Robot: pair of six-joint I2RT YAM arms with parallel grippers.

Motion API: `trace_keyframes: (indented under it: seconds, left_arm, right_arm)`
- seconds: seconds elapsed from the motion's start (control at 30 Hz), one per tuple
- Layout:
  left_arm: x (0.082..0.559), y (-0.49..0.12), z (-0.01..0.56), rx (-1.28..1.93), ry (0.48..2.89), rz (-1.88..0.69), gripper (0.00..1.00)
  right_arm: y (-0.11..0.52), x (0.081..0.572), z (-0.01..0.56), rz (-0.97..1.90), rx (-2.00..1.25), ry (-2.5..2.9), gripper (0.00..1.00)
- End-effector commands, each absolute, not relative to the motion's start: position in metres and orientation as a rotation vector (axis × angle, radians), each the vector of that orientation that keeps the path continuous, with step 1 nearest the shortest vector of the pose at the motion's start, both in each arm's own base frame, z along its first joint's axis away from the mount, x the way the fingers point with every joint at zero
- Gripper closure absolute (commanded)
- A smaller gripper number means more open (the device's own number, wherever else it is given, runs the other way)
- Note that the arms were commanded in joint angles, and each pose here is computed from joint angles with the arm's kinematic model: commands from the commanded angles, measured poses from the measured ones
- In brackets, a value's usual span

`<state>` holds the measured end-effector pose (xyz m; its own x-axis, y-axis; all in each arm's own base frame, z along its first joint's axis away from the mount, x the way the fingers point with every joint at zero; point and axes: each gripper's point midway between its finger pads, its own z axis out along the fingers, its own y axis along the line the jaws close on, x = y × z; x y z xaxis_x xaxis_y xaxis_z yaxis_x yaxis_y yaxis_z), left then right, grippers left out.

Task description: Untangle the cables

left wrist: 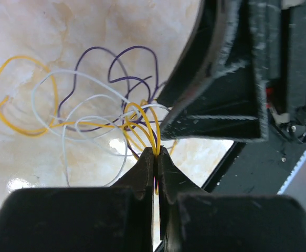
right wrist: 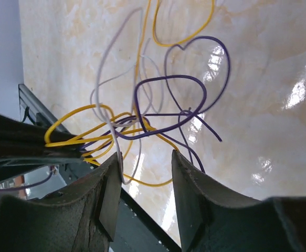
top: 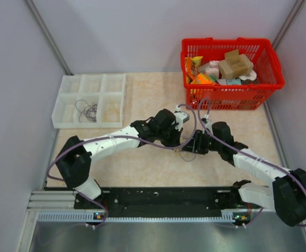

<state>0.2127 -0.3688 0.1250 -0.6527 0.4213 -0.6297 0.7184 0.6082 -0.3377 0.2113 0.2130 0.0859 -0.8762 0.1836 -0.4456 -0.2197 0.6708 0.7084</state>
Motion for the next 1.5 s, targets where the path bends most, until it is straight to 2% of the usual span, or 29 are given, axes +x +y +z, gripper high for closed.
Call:
trace_keyframes:
  seconds: [0.0, 0.03, 0.1, 0.13, 0.47, 0.6, 0.63, 0.7, 0.83, 0.93, 1.03, 1.1, 1.2, 1.3, 1.37, 1.47]
  left_arm:
    - [0.212, -0.379, 0.186, 0.884, 2.195, -0.914, 1.00]
    - [0.213, -0.378, 0.195, 0.880, 2.174, -0.913, 1.00]
    - [0.214, -0.374, 0.219, 0.867, 2.126, -0.910, 1.00]
    - [0.216, -0.373, 0.228, 0.861, 2.105, -0.906, 1.00]
    - [0.214, -0.317, 0.381, 0.721, 1.775, -0.834, 1.00]
    - [0.209, -0.293, 0.419, 0.690, 1.685, -0.792, 1.00]
    - [0.214, -0.286, 0.422, 0.657, 1.686, -0.757, 1.00]
    - [0.213, -0.286, 0.417, 0.655, 1.705, -0.766, 1.00]
    - [0.212, -0.304, 0.384, 0.666, 1.806, -0.828, 0.99]
    - [0.217, -0.318, 0.353, 0.662, 1.866, -0.873, 0.95]
    - [0.224, -0.327, 0.321, 0.661, 1.925, -0.911, 0.88]
    - [0.226, -0.330, 0.297, 0.664, 1.978, -0.928, 0.88]
    - [0.227, -0.332, 0.257, 0.680, 2.049, -0.937, 1.00]
    - [0.219, -0.335, 0.234, 0.709, 2.080, -0.972, 1.00]
    - [0.214, -0.337, 0.225, 0.716, 2.094, -1.006, 0.97]
    - [0.209, -0.335, 0.216, 0.725, 2.127, -1.020, 0.84]
  right_arm:
    - [0.222, 0.229, 0.107, 1.162, -0.030, 2.302, 0.63]
    - [0.222, 0.231, 0.106, 1.151, -0.024, 2.309, 0.71]
    - [0.217, 0.233, 0.101, 1.107, -0.005, 2.319, 0.93]
    - [0.215, 0.234, 0.099, 1.092, 0.004, 2.317, 1.00]
    - [0.178, 0.237, 0.070, 0.802, 0.120, 2.387, 1.00]
    - [0.173, 0.236, 0.062, 0.765, 0.130, 2.413, 1.00]
    - [0.175, 0.235, 0.063, 0.773, 0.122, 2.414, 0.98]
    - [0.179, 0.233, 0.069, 0.810, 0.075, 2.402, 0.84]
    - [0.183, 0.231, 0.096, 0.848, -0.025, 2.307, 0.63]
    - [0.178, 0.230, 0.123, 0.837, -0.070, 2.215, 0.51]
    - [0.174, 0.227, 0.150, 0.842, -0.081, 2.143, 0.47]
    - [0.172, 0.227, 0.162, 0.830, -0.078, 2.123, 0.46]
    - [0.172, 0.229, 0.172, 0.823, -0.077, 2.127, 0.43]
    - [0.184, 0.233, 0.170, 0.875, -0.125, 2.154, 0.40]
    - [0.198, 0.235, 0.168, 0.948, -0.167, 2.177, 0.39]
    - [0.215, 0.239, 0.170, 1.058, -0.191, 2.160, 0.36]
